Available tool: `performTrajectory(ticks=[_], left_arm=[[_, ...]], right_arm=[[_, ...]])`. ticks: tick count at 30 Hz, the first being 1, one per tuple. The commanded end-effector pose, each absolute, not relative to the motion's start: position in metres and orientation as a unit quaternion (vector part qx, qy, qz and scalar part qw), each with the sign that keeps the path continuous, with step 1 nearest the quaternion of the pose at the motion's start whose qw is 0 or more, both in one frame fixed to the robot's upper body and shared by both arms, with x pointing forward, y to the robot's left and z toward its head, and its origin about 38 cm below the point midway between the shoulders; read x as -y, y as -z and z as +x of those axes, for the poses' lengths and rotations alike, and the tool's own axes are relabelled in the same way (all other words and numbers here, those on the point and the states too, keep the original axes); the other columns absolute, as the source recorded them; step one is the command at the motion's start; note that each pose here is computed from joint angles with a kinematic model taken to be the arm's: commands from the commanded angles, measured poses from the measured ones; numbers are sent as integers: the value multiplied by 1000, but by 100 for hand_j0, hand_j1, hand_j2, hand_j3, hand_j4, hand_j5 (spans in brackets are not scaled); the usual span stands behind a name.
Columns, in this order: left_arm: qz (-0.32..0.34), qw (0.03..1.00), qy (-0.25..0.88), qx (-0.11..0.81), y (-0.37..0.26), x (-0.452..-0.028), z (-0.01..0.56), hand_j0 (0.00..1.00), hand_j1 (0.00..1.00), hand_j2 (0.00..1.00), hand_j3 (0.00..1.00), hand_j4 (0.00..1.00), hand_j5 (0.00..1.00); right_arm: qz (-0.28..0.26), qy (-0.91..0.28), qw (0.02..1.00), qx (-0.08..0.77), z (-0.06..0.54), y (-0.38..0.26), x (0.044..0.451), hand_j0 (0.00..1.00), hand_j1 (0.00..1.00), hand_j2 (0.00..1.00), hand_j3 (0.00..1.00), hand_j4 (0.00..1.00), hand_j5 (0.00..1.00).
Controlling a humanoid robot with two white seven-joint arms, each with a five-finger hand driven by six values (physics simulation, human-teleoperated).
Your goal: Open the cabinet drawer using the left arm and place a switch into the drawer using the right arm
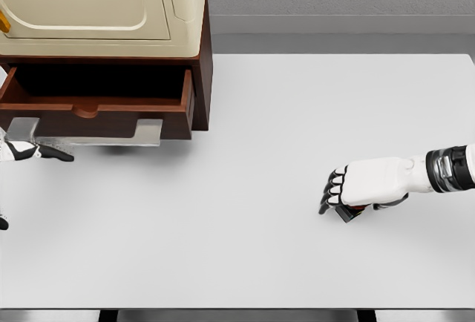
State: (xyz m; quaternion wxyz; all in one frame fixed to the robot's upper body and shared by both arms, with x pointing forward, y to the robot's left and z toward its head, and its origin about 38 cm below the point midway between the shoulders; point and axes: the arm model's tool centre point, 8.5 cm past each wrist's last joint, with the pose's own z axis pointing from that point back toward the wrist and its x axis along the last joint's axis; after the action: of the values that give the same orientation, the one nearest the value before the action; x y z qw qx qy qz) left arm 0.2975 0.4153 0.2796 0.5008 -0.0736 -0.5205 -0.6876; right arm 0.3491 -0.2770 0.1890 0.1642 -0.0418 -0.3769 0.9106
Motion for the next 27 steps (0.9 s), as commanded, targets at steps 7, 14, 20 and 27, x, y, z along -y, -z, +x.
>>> performTrajectory(ticks=[7, 14, 20, 27], left_arm=[[-109, 505, 695, 500, -249, -404, 293, 100, 100, 100, 100, 100, 100], [-121, 489, 702, 503, -242, -390, 298, 100, 100, 100, 100, 100, 100], [-121, 484, 707, 501, -240, -388, 299, 100, 100, 100, 100, 100, 100], [-120, 484, 707, 501, -241, -389, 300, 100, 100, 100, 100, 100, 100]], right_arm=[[-40, -910, 167, 378, 349, -188, 277, 79, 79, 79, 79, 79, 79], [-45, -908, 165, 382, 351, -192, 276, 71, 71, 71, 71, 71, 71], [-47, -908, 164, 382, 352, -193, 276, 73, 73, 73, 73, 73, 73], [-46, -909, 165, 381, 351, -192, 276, 69, 69, 69, 69, 69, 69]])
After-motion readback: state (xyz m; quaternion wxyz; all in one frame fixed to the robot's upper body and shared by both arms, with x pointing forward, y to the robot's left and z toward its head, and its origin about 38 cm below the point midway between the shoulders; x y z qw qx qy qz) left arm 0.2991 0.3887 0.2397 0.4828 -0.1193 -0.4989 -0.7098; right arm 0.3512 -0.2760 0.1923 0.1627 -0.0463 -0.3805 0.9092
